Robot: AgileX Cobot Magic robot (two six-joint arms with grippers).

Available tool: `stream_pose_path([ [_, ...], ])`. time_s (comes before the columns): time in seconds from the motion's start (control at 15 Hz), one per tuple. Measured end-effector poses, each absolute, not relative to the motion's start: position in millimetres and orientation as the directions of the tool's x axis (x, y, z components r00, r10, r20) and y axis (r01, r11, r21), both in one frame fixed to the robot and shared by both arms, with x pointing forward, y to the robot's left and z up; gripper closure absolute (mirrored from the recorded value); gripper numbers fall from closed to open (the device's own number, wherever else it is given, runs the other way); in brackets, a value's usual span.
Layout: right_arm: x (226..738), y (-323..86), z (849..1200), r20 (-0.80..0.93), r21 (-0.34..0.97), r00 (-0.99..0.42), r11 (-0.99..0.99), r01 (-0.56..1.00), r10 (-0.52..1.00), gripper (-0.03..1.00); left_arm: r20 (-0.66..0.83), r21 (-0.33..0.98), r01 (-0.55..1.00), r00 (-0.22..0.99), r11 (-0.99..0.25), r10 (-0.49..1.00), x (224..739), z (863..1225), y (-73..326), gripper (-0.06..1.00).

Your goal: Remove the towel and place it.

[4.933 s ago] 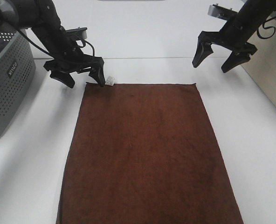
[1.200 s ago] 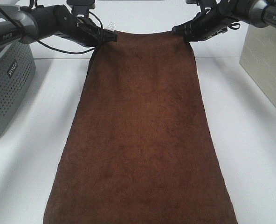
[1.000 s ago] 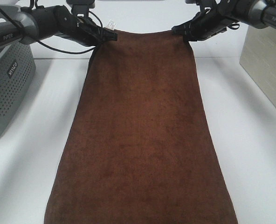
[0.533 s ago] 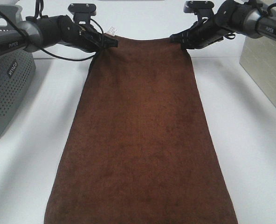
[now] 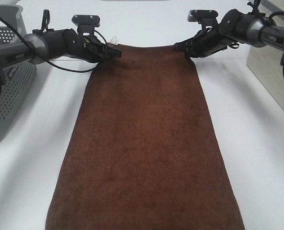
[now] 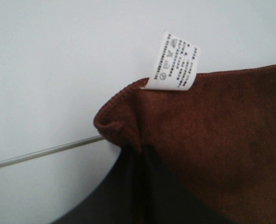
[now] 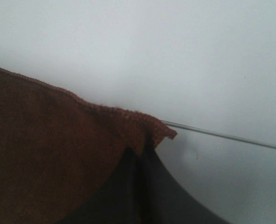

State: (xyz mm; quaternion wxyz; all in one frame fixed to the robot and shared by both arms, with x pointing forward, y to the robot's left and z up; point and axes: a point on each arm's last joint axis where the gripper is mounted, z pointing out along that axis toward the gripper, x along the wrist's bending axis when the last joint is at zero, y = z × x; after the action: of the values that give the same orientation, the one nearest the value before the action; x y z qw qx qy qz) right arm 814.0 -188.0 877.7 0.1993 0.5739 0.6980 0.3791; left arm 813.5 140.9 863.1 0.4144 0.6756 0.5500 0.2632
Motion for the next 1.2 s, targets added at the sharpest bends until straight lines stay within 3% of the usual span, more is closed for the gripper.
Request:
stream_pose_path([
  [0.2,814,-188,878,0.155,0.760,-0.264,0.055,0.648,0.952,0.86,-0.099,0.859,0.511,0.254,-0.047,0.962,814,864,141,0.91],
  [0.33,814,-188,878,0.156,0.760,-0.263,0.054,0.648,0.952,0.64,-0.098,0.862,0.505,0.253,-0.045,0.962,815,864,141,0.80],
  [0.4,814,-188,878,0.156,0.760,-0.263,0.054,0.648,0.952,0.59,-0.098,0.864,0.502,0.253,-0.044,0.963,815,865,141,0.77],
  [0.47,814,-188,878,0.156,0.760,-0.264,0.055,0.648,0.952,0.40,-0.096,0.873,0.487,0.250,-0.039,0.963,816,864,141,0.61],
  [0.53,814,-188,878,0.155,0.760,-0.264,0.055,0.647,0.952,0.32,-0.096,0.875,0.483,0.249,-0.037,0.964,816,863,141,0.49],
  [0.67,814,-188,878,0.155,0.760,-0.264,0.055,0.647,0.952,0.27,-0.095,0.883,0.468,0.247,-0.033,0.964,817,864,142,0.31],
  [0.8,814,-188,878,0.156,0.760,-0.264,0.055,0.648,0.952,0.26,-0.082,0.892,0.450,0.249,-0.040,0.965,818,866,142,0.22],
  [1.0,806,-186,878,0.178,0.693,-0.295,0.093,0.715,0.939,0.24,-0.062,0.848,0.521,0.274,-0.094,0.960,813,870,141,0.21],
  [1.2,793,-183,911,0.207,0.619,-0.336,0.143,0.772,0.919,0.12,-0.067,0.755,0.637,0.308,-0.154,0.949,803,895,141,0.17],
])
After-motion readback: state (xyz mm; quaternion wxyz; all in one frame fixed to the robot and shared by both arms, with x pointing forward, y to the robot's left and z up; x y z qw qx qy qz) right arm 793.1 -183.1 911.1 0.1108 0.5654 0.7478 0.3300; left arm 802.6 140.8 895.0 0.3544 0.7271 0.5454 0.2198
